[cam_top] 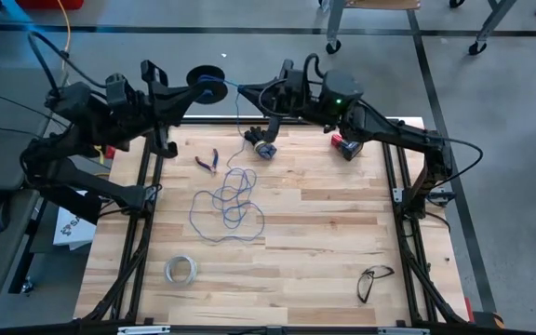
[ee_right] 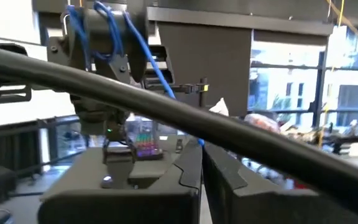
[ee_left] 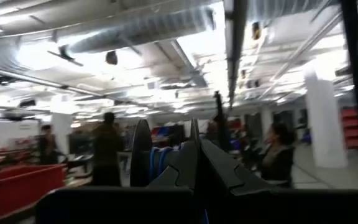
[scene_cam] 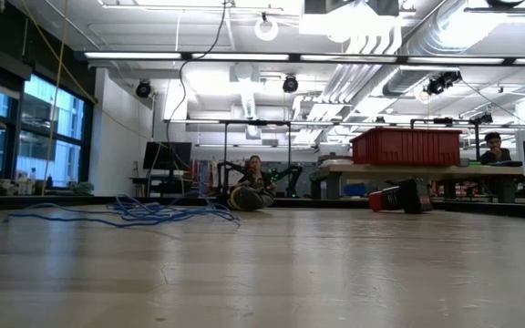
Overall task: Coil cords
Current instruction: Coil the blue wire onto the black spool
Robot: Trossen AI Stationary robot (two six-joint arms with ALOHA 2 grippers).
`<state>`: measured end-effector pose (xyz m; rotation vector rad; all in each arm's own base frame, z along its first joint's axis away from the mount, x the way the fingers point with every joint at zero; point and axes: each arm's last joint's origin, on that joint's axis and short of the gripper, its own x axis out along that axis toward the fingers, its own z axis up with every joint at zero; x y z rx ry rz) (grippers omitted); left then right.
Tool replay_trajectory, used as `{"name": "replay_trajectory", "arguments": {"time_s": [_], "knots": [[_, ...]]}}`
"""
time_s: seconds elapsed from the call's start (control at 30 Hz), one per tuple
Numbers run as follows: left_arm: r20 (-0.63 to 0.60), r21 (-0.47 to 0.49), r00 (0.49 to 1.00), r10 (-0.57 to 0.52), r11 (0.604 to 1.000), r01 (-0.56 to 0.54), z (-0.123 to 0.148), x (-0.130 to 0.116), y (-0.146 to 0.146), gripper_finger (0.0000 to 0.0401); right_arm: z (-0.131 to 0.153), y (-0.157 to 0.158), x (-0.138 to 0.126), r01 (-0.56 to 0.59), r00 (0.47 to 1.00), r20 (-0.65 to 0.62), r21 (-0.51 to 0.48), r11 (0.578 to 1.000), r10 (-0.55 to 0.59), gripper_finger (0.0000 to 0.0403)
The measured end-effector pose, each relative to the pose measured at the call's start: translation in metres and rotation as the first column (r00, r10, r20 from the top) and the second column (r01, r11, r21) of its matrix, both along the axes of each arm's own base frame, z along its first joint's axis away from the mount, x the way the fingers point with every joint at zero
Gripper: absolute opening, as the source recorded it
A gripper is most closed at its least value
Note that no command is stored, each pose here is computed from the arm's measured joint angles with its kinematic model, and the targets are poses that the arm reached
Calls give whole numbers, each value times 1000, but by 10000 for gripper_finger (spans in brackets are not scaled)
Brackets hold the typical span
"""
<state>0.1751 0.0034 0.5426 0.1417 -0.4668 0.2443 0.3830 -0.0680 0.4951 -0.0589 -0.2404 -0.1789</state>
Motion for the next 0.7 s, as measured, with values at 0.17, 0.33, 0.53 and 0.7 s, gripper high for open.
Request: {"name": "replay_trajectory", "arguments": {"time_s": [0.17,0.33,0.53,0.7], "knots": [[49,-27,998,-34,999,35,3,-1,0,0,-3,1,1,-47,999,-12,92,995,48,22],[89,-5,992,-88,996,89,6,3,-1,0,-8,0,2,-56,996,-55,139,989,64,74],[66,-13,994,-82,996,83,2,14,2,0,-12,2,3,-101,989,-89,176,979,118,110],[70,-49,995,-76,996,80,1,13,7,0,-14,4,-8,-115,967,-211,134,984,142,114]]}}
